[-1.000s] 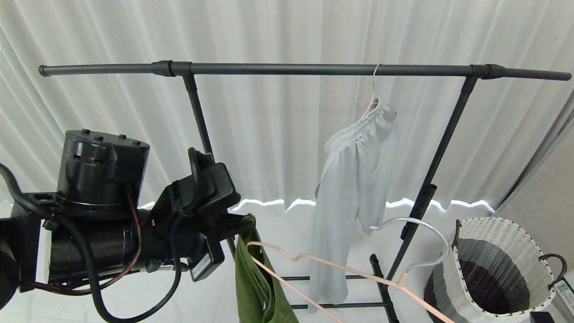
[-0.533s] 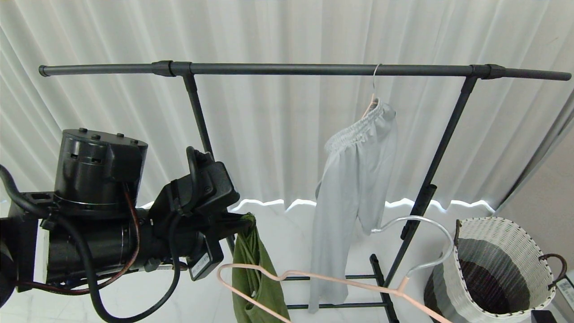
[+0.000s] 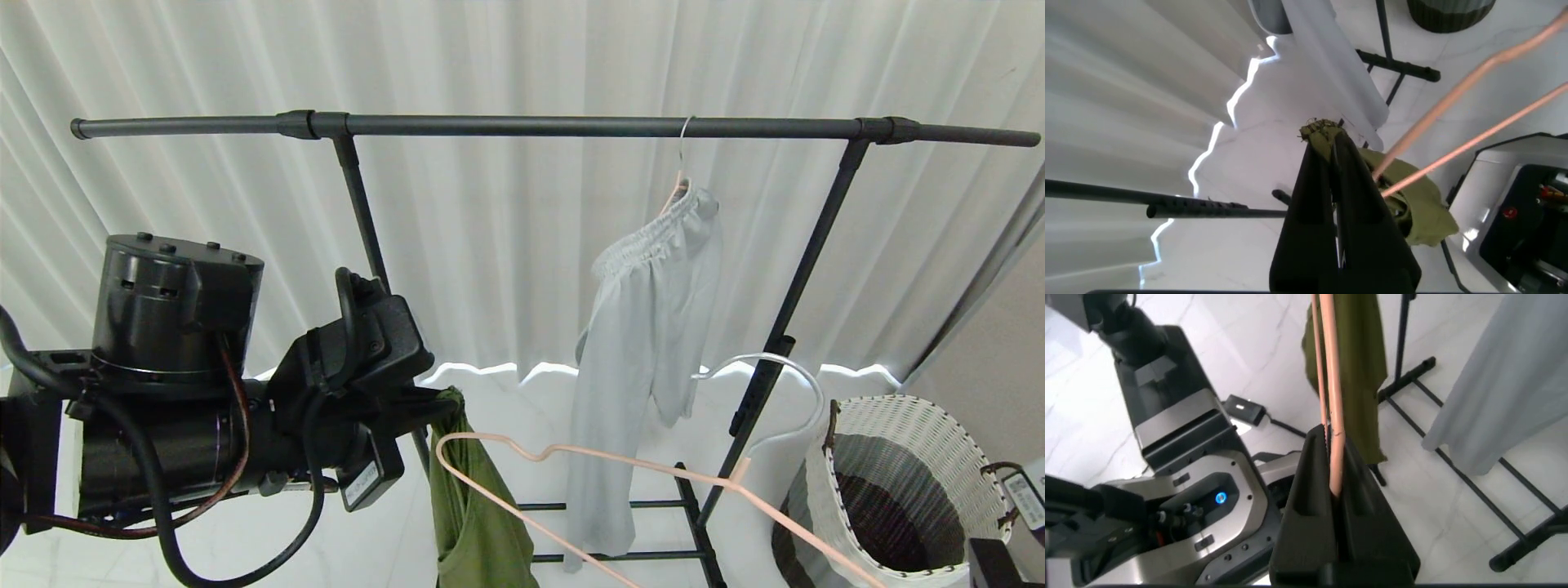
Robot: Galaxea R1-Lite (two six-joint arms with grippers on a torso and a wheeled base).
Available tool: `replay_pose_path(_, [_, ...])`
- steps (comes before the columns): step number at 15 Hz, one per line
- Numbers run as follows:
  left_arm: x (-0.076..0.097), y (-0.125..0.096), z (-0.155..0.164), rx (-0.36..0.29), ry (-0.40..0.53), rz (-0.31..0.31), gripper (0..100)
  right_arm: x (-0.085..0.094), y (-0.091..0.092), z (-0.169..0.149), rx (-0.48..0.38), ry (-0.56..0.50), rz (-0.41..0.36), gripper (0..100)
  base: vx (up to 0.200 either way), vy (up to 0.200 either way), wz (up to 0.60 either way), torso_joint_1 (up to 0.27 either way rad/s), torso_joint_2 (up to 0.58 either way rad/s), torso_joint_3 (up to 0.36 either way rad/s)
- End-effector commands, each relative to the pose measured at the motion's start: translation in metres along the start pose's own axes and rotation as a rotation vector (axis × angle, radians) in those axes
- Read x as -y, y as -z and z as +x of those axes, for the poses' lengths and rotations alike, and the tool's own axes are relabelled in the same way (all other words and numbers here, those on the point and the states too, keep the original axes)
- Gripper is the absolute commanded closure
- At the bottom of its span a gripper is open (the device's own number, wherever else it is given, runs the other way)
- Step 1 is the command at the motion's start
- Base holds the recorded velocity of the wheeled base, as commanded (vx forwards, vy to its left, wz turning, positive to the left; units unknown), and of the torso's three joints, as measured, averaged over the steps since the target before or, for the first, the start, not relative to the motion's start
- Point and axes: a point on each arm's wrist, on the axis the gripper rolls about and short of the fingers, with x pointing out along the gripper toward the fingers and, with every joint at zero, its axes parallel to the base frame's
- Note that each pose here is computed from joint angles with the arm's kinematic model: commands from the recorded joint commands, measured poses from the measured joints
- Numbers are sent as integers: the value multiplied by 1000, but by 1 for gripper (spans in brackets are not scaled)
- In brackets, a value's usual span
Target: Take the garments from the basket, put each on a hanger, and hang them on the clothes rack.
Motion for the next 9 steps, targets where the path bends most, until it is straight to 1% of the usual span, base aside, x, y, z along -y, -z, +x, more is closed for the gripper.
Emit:
replay_pose_path(1, [0,0,-1,1,-2,1,100,1,0,0,1,9,5,100,0,0,0,0,0,0])
replay_pose_path(9, [0,0,1,-3,0,0,100,4,-6,-2,24,32,9,100,0,0,0,0,0,0])
